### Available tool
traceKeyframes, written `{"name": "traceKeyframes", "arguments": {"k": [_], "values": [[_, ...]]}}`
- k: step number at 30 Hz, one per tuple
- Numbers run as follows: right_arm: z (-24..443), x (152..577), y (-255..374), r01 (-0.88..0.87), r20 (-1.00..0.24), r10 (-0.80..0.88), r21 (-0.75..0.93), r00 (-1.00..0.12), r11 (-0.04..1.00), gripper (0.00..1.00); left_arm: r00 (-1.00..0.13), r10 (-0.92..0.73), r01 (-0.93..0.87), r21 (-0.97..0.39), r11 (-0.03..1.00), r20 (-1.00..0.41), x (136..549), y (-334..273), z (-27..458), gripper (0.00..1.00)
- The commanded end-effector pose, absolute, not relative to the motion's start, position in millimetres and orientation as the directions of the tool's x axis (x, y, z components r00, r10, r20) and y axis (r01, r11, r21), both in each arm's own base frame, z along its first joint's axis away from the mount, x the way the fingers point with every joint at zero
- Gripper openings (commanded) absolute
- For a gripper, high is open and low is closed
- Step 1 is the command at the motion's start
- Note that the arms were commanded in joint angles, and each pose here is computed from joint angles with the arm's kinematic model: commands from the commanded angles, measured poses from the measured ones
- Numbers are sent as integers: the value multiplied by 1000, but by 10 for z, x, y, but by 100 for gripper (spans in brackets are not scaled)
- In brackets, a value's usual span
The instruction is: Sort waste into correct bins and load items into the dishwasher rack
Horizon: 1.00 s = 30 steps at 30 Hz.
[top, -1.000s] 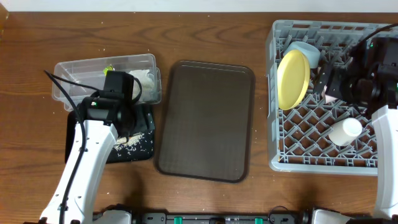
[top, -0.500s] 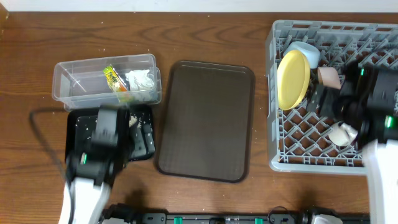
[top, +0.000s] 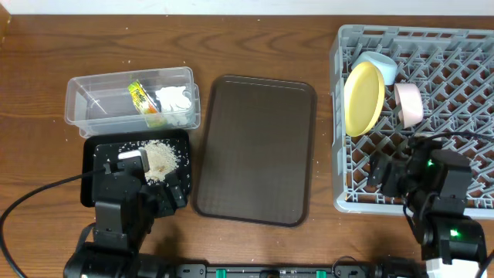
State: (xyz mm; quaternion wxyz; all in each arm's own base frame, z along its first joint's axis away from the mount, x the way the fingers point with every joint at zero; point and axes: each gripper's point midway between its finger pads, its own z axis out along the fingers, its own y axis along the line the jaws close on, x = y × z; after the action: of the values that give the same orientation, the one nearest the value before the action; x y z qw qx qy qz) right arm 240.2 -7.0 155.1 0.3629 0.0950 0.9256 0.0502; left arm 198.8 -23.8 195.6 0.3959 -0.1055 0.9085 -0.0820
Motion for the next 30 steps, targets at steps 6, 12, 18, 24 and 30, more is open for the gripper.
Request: {"name": "traceKeyframes", "arguments": {"k": [6, 12, 18, 24, 30], "values": [[1286, 2172, -48, 152, -561, 206, 142, -802, 978, 99, -672, -242, -121, -218, 968, -701, 1980, -234, 1919, 95], [1258, 2132, -44, 155, -545, 207, 141, -813, 978, 99, -672, -241, -121, -218, 969, -701, 1980, -234, 1919, 95], [1258, 2132, -44, 155, -545, 207, 141, -813, 978, 99, -672, -241, -121, -218, 968, -700, 1979, -234, 1918, 95], [1339, 2134, -27, 140, -589, 201, 148, -783, 979, 99, -672, -241, -121, -217, 969, -700, 1979, -234, 1918, 95], [1690, 2307, 66, 20, -792, 110, 122, -601, 992, 99, -672, -241, -121, -218, 968, -700, 1979, -234, 1918, 95]]}}
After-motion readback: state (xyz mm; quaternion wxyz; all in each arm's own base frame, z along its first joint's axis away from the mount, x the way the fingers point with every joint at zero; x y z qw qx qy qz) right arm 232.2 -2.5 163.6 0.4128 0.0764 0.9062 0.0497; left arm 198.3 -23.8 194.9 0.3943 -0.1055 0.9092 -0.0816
